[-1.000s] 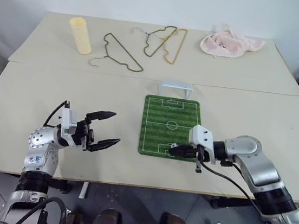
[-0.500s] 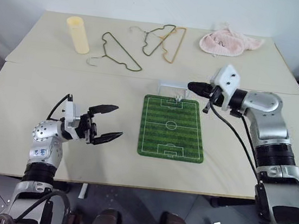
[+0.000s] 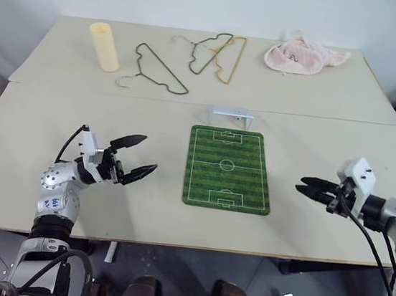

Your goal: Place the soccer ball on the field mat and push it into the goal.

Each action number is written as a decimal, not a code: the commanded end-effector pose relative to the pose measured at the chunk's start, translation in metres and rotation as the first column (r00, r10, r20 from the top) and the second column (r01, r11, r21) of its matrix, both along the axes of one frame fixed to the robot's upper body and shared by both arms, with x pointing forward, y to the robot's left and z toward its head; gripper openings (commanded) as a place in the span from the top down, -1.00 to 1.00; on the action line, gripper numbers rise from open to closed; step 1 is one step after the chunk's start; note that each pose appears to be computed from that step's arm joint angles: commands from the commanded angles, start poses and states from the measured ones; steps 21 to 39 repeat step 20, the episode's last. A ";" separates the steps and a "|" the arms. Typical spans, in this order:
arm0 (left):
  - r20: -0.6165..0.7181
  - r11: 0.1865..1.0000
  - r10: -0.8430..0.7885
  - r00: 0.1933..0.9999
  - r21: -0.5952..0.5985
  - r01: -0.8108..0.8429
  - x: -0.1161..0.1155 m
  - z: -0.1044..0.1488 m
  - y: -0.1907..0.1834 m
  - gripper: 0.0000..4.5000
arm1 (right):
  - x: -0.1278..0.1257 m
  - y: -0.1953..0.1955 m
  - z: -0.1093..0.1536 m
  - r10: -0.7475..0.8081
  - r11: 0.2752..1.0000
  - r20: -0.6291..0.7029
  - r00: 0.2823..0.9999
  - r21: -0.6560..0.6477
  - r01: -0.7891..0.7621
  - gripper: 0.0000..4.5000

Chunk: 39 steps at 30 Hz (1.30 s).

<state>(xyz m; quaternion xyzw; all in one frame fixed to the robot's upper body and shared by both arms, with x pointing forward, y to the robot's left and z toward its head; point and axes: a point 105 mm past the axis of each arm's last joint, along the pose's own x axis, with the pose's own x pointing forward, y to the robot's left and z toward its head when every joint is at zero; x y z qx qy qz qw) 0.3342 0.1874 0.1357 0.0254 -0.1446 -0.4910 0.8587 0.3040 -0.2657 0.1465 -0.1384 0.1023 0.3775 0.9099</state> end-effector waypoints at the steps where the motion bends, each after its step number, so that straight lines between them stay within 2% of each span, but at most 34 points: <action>1: -0.019 0.995 0.100 0.995 -0.006 -0.101 0.006 0.001 0.017 -1.00 | -0.011 -0.018 0.025 0.030 0.999 0.129 0.991 0.037 -0.035 -0.16; 2: -0.020 0.993 0.118 0.993 0.000 -0.118 0.007 0.001 0.018 -1.00 | -0.012 -0.019 0.023 0.039 0.999 0.130 0.991 0.031 -0.044 -0.36; 6: -0.033 0.982 0.187 0.982 -0.031 -0.188 0.012 0.006 0.026 -1.00 | -0.011 -0.027 0.024 0.034 0.996 0.152 0.988 0.073 -0.046 -0.94; 7: -0.037 0.982 0.181 0.983 -0.040 -0.182 0.010 0.006 0.027 -1.00 | -0.014 -0.029 0.021 0.046 0.996 0.143 0.989 0.071 -0.057 -0.97; 11: -0.052 0.980 0.194 0.980 -0.026 -0.195 0.004 0.003 0.035 -1.00 | -0.025 -0.035 0.010 0.078 0.994 0.098 0.992 0.064 -0.085 -0.97; 15: -0.055 0.976 0.218 0.974 -0.006 -0.219 0.001 0.002 0.045 -1.00 | -0.035 -0.047 -0.005 0.055 0.998 0.035 0.998 0.004 -0.056 -0.97; 20: -0.048 0.978 0.205 0.978 -0.015 -0.206 -0.002 0.005 0.045 -1.00 | -0.038 -0.049 -0.003 -0.003 0.999 0.066 0.998 0.035 0.000 -0.97; 39: -0.048 0.978 0.205 0.978 -0.015 -0.206 -0.002 0.005 0.045 -1.00 | -0.038 -0.049 -0.003 -0.003 0.999 0.066 0.998 0.035 0.000 -0.97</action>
